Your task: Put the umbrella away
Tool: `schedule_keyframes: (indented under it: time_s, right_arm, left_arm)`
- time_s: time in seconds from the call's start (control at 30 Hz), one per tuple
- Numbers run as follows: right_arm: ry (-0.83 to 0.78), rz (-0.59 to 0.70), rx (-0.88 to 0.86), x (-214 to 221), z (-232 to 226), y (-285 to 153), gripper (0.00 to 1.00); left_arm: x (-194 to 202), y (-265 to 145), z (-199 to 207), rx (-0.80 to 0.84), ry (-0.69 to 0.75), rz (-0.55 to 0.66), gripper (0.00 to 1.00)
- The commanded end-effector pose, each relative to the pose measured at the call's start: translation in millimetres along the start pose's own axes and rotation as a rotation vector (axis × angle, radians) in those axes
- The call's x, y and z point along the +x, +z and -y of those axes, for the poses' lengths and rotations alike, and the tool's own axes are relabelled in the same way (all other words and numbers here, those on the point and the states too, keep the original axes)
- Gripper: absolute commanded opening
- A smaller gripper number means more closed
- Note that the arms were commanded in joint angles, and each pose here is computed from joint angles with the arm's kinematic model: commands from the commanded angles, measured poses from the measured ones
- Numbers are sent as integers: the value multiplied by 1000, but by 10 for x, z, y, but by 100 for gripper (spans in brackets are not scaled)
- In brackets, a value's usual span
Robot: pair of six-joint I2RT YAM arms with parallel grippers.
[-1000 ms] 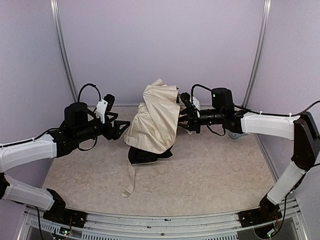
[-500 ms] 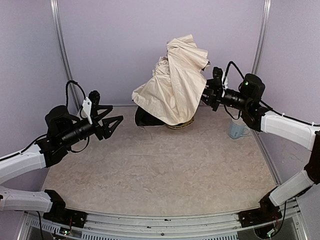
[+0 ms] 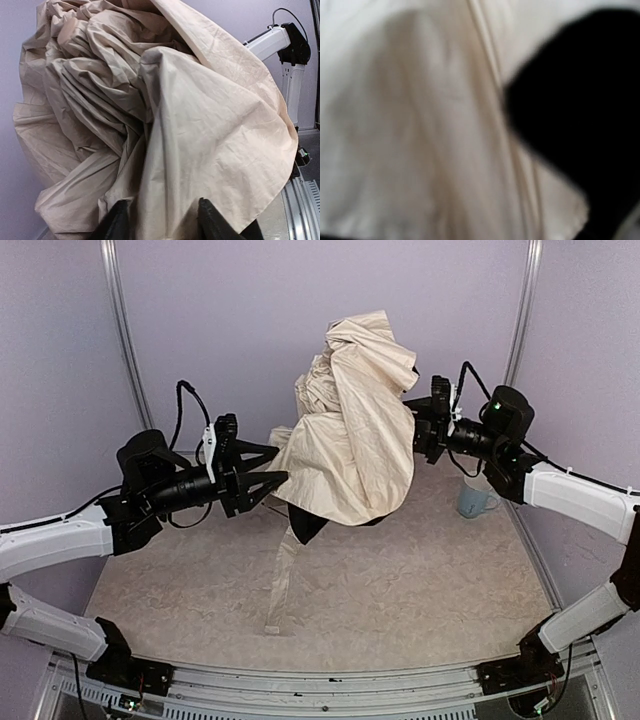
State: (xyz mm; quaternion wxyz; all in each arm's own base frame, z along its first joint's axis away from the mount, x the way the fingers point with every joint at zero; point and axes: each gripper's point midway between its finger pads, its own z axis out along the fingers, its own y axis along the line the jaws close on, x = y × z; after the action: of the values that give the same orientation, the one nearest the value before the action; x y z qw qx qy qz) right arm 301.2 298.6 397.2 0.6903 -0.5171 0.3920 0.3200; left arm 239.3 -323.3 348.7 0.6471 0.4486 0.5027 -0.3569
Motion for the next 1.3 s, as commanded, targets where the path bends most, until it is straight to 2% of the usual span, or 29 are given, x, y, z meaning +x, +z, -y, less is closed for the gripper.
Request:
schedule_keyframes:
  time_s: [0.0,0.07,0.27,0.47,0.63,0.77,0.83,0.9,0.93,1.03,1.1,1.27]
  right_arm:
    - [-55,68,69,-313,151,-19,0]
    - [-45,63,112,-306,231,-21,0]
    - [3,29,300,-177,619,-12,0]
    - [22,3,456,-43,1014,45,0]
    - [47,46,409,-117,1040,155,0]
    - [61,83,363,-274,1023,199,0]
    - [62,92,329,-339,995,219,0]
    - [64,105,291,-404,950,220,0]
    - [62,113,280,-440,944,210,0]
    - [63,121,267,-492,956,162,0]
    - [60,123,270,-506,986,122,0]
    - [77,138,260,-540,1063,38,0]
  left_arm:
    - [-152,136,281,107,56,49,23]
    - [-204,197,391,122,85,53,0]
    - [-459,390,602,91,170,69,0]
    - [-572,843,814,138,199,33,0]
    - [-263,1200,863,185,161,-40,0]
    - [-41,1270,776,150,149,-103,0]
    - [-13,1236,731,133,152,-112,10]
    - [-25,1177,711,122,164,-114,33]
    - [-33,1132,720,124,181,-112,48]
    - [-93,950,780,143,229,-87,71]
    - [-125,795,869,176,269,-66,78]
    - [-77,370,1131,283,339,-27,82]
